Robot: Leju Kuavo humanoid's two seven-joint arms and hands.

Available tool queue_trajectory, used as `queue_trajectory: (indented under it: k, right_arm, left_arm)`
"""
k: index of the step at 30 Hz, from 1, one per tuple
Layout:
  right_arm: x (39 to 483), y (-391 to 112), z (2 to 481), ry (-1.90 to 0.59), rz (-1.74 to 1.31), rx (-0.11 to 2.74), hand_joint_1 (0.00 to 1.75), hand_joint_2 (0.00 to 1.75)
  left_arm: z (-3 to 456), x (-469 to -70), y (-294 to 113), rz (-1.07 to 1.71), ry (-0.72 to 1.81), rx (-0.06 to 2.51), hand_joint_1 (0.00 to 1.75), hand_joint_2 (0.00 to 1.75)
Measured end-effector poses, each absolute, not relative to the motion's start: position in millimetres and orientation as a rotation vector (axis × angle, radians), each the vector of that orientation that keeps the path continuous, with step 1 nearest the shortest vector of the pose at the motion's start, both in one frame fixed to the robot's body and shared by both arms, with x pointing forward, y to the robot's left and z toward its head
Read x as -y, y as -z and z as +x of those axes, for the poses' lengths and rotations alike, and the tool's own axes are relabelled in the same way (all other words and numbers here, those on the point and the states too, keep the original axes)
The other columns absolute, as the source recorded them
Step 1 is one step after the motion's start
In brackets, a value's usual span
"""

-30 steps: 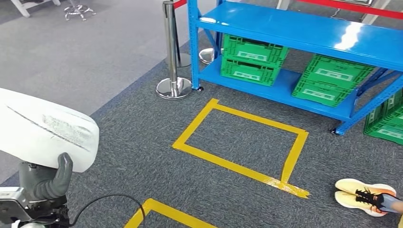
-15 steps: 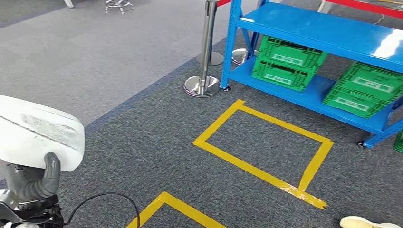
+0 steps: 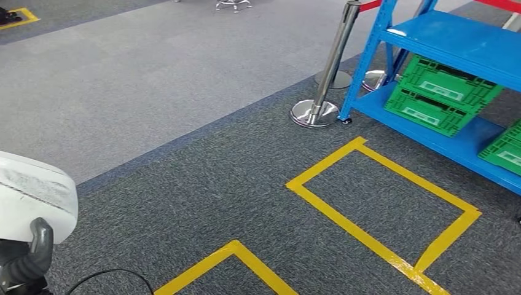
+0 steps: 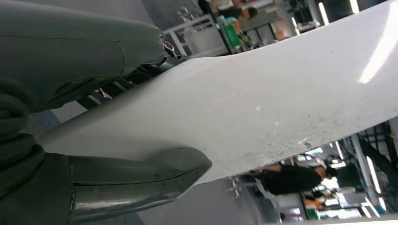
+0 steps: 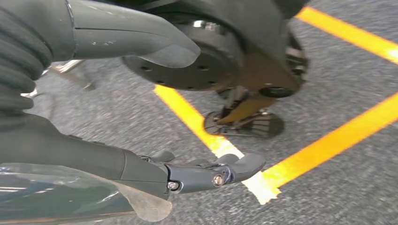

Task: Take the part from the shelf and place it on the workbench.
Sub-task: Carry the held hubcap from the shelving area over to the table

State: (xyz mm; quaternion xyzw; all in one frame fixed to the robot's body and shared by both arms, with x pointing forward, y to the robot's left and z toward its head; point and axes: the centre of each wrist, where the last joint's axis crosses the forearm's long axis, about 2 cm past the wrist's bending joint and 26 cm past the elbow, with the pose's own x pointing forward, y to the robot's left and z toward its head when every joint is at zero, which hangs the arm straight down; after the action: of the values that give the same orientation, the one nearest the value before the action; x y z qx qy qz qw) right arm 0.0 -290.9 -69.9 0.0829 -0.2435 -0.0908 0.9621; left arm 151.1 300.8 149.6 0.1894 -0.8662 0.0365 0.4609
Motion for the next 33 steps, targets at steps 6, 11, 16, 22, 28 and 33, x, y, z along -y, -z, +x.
queue_trajectory:
  k: [6, 11, 16, 22, 28, 33]
  right_arm:
    - [296, 64, 2, 0.207, 0.161, 0.533, 0.00, 1.75]
    - [300, 63, 4, 0.231, 0.158, 0.586, 0.00, 1.75]
    - [303, 58, 4, 0.255, 0.150, 0.580, 0.00, 1.75]
    - [302, 55, 2, 0.240, 0.150, 0.596, 0.00, 1.75]
    - [300, 55, 1, 0.220, 0.154, 0.594, 0.00, 1.75]
    - [299, 54, 4, 0.198, 0.153, 0.598, 0.00, 1.75]
  left_arm:
    - [142, -303, -152, 0.512, -0.078, 2.138, 1.75, 1.75]
    - [148, -296, -157, 0.535, -0.098, 2.188, 1.75, 1.75]
    - [154, -287, -161, 0.535, -0.123, 2.219, 1.75, 1.75]
    - [158, -283, -165, 0.543, -0.110, 2.252, 1.75, 1.75]
    - [159, -281, -165, 0.552, -0.084, 2.270, 1.75, 1.75]
    - [160, -281, -166, 0.571, -0.075, 2.279, 1.75, 1.75]
